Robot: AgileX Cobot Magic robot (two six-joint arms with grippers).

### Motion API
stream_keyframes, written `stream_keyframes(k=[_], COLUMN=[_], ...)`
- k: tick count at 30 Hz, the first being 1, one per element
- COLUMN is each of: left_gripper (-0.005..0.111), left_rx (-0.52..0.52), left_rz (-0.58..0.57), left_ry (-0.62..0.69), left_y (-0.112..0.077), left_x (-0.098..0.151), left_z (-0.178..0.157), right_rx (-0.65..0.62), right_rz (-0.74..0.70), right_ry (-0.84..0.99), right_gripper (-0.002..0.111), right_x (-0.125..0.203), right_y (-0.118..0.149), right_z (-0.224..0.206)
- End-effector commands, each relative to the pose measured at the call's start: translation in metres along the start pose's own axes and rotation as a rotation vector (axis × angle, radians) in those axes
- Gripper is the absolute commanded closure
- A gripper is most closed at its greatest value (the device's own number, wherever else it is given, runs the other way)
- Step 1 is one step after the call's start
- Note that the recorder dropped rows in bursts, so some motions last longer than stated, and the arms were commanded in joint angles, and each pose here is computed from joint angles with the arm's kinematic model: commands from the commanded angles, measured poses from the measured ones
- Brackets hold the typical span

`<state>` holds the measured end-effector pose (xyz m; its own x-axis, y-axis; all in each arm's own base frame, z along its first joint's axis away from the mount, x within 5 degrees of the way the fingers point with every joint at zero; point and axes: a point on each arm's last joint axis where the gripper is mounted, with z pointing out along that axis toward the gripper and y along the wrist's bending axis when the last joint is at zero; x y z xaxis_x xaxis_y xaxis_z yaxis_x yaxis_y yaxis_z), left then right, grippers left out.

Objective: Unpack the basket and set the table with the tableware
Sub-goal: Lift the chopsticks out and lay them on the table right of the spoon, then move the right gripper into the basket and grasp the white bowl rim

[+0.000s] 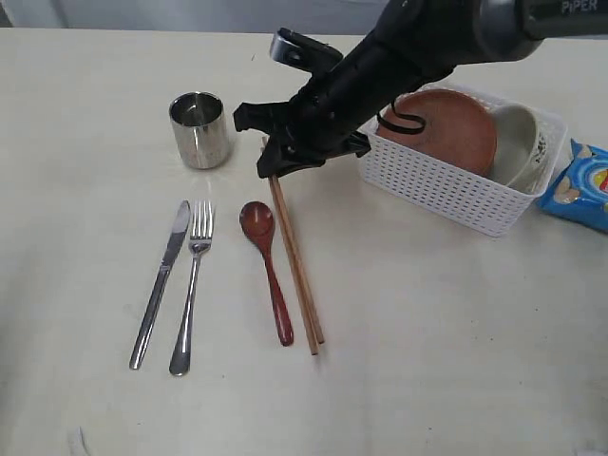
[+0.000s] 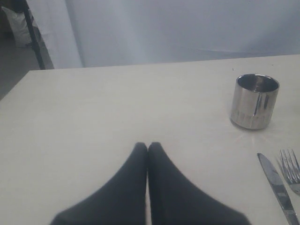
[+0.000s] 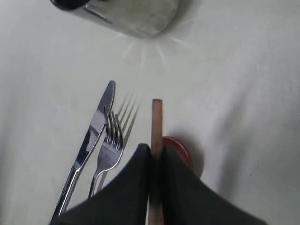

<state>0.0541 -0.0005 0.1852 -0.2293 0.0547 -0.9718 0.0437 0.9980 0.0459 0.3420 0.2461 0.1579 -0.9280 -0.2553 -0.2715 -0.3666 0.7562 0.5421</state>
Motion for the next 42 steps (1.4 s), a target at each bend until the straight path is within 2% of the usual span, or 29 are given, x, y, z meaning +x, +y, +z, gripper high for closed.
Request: stream_keyframes(k=[1, 5, 7, 14, 20, 23, 26, 28, 33, 38, 42], left_gripper=[0.107, 0.107, 0.107, 0.107, 0.107, 0.107, 0.107, 0.107, 0.107, 0.107, 0.107], left_rx=[0.001, 0.001, 0.001, 0.001, 0.001, 0.001, 0.001, 0.001, 0.001, 0.001, 0.001], left_rz=[-0.008, -0.008, -0.008, -0.008, -0.008, -0.008, -0.008, -0.008, -0.008, -0.008, -0.008], left_ry=[0.000, 0.000, 0.000, 0.000, 0.000, 0.000, 0.000, 0.000, 0.000, 0.000, 0.000], left_y=[0.000, 0.000, 0.000, 0.000, 0.000, 0.000, 0.000, 0.000, 0.000, 0.000, 0.000], left_x=[0.001, 0.001, 0.001, 0.001, 0.001, 0.001, 0.001, 0.001, 0.001, 0.001, 0.001], left_z=[0.000, 0.000, 0.000, 0.000, 0.000, 0.000, 0.000, 0.000, 0.000, 0.000, 0.000], right_rx=[0.018, 0.020, 0.025, 0.128, 0.357, 0.555, 0.785, 0.851, 0.803, 0.888, 0.893], right_rz=[-0.026, -0.029, -0.037, -0.141, -0.197, -0.198, -0.165, -0.119, 0.048, 0.152, 0.184], right_ry=[-0.018, -0.017, -0.018, 0.078, 0.121, 0.105, 0.071, 0.032, 0.020, 0.052, 0.128], right_gripper=[0.097, 0.067, 0.061, 0.060, 0.060, 0.060, 0.060, 0.060, 0.060, 0.060, 0.060], right_x=[-0.003, -0.003, -0.003, -0.016, -0.029, -0.030, -0.031, -0.034, -0.034, -0.024, -0.009], right_y=[-0.002, -0.002, -0.002, 0.005, 0.016, 0.015, 0.000, -0.014, -0.052, -0.091, -0.106], right_z=[0.000, 0.000, -0.001, -0.022, -0.074, -0.109, -0.143, -0.160, -0.181, -0.189, -0.180])
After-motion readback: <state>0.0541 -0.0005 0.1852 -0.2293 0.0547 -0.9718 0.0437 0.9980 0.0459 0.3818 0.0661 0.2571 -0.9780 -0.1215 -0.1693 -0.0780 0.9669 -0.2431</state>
